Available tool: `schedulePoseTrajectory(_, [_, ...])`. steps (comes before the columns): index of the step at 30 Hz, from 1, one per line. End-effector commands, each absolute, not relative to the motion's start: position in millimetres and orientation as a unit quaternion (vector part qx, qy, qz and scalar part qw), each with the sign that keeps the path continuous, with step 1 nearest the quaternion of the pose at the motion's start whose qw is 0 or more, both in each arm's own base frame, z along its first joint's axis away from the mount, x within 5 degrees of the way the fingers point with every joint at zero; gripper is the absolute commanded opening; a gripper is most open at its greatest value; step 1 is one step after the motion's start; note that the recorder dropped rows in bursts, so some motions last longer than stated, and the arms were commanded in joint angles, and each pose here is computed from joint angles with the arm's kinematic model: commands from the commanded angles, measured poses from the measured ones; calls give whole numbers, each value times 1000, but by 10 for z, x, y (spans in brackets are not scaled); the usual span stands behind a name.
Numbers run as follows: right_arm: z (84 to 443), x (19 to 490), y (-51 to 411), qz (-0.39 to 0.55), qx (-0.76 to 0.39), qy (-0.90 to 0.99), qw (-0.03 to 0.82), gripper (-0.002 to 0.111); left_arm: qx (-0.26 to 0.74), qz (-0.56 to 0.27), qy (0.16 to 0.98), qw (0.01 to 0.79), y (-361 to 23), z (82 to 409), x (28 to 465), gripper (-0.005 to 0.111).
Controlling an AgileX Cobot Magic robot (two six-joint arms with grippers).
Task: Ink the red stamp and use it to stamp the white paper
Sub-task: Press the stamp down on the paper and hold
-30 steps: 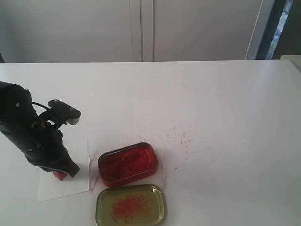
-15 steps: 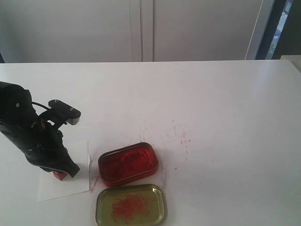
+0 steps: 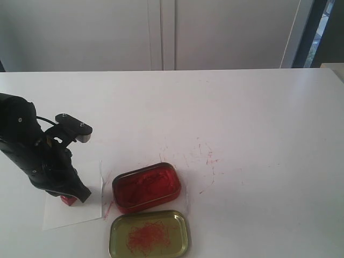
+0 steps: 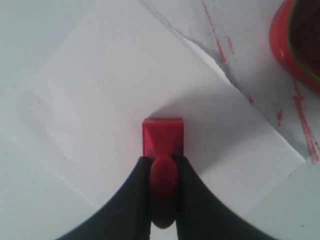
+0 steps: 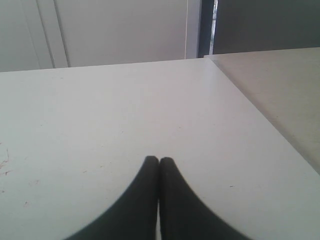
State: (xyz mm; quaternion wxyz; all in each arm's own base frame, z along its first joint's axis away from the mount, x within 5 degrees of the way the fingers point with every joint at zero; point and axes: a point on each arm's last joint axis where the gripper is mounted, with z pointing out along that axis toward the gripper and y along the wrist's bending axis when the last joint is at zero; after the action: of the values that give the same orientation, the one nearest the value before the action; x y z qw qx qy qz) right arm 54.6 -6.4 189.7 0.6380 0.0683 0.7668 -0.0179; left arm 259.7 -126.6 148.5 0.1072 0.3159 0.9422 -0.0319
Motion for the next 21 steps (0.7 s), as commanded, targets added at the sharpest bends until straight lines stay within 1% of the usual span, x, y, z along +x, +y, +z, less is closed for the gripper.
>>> schedulePoseTrajectory(1, [1894,547,-66,-18,70,763,642,0,315,-23,948,26,-1204,1097,2480,0])
schedulePoseTrajectory(10, [1896,547,-66,-18,70,762,643,0,314,-23,949,24,-1213,1138,2496,0])
schedulePoseTrajectory(14, [1896,547,-66,-18,70,762,643,0,316,-24,948,27,-1224,1244,2515,0])
schedulePoseTrajectory(21, [1895,547,-66,-18,70,763,643,0,316,-28,946,59,-1221,1440,2508,0])
